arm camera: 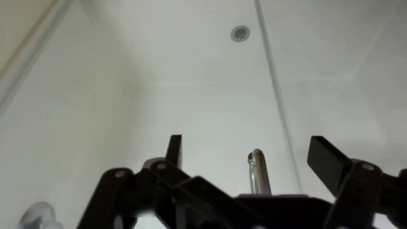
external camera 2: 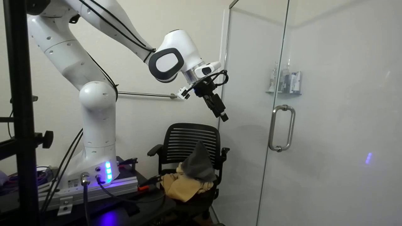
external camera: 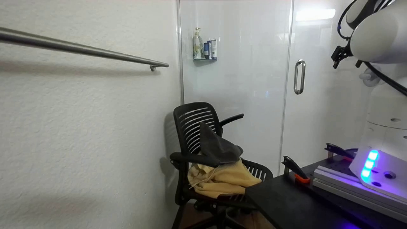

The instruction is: Open the glass door

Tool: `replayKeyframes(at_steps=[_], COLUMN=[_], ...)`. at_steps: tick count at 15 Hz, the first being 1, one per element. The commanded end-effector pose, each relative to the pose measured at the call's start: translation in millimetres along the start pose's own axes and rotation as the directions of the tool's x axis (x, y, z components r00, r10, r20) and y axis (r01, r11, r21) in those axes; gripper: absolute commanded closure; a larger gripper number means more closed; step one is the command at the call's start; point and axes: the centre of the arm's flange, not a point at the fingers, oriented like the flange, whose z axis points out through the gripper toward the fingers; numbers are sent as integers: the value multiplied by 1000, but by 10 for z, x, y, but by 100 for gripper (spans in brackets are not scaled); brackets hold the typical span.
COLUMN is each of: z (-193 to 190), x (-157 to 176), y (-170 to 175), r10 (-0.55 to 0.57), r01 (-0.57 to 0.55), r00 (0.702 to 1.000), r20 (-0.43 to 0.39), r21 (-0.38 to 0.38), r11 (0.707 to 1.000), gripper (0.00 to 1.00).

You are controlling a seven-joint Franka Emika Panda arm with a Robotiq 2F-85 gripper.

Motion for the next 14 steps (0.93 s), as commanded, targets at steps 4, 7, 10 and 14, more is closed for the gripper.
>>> replayKeyframes(at_steps=[4,7,10,14], z=[195,567,744,877], x=[43,193,341,715], y=[34,257,286,7], r10=[15,33,10,-77], r01=[-15,-36,-19,70], r00=[1000,991,976,961], r20=[6,-128,-215,-265], r21=[-20,-16,-41,-33], r11=[1000,999,999,997], gripper=[0,0,0,0])
